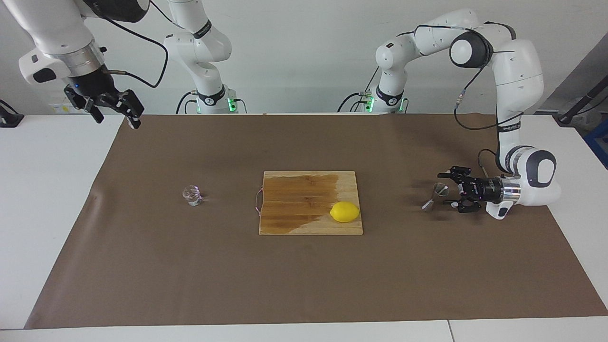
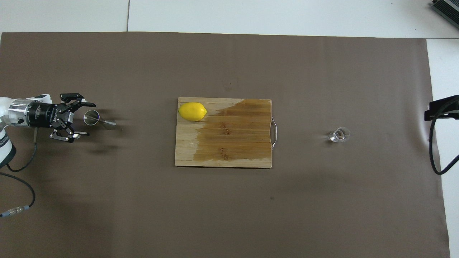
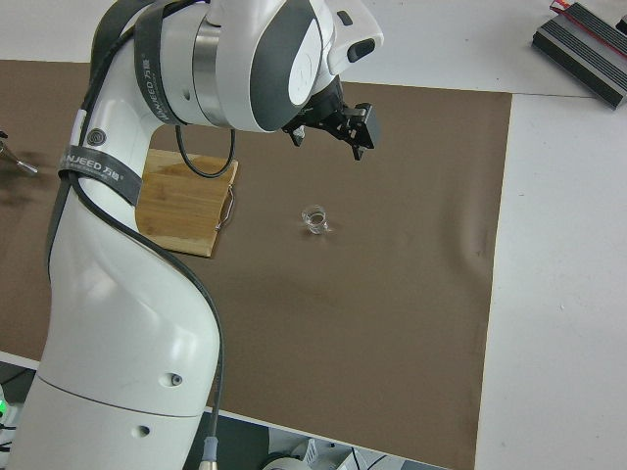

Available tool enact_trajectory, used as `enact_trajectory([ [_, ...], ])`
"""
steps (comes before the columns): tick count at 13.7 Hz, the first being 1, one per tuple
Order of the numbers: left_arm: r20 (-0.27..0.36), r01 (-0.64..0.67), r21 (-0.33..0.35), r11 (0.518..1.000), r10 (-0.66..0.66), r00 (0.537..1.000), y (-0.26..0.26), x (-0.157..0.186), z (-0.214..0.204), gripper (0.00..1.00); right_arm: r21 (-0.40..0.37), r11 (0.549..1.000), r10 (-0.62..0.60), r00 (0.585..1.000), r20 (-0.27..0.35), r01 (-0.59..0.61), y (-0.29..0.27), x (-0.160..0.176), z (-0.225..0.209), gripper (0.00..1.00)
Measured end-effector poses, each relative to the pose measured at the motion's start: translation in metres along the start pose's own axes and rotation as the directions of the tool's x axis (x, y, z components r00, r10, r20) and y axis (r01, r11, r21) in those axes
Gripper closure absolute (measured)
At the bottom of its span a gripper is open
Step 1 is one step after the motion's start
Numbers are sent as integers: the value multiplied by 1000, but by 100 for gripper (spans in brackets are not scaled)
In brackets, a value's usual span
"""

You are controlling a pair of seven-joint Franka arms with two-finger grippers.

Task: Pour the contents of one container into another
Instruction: 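Close the left gripper on the small metal cup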

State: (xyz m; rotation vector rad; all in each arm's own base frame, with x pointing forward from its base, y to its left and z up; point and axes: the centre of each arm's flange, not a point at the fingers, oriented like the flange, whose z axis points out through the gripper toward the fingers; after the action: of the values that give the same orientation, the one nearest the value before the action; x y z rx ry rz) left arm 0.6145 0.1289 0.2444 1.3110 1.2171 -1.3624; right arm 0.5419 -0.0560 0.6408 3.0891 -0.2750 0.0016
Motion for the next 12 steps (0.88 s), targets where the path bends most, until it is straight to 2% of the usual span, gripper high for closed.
enact_trajectory([
  [12,41,-23,2,1000,23,999,-1,17,5,0,0,1000,0,1000,0,0,0,0,0,0],
])
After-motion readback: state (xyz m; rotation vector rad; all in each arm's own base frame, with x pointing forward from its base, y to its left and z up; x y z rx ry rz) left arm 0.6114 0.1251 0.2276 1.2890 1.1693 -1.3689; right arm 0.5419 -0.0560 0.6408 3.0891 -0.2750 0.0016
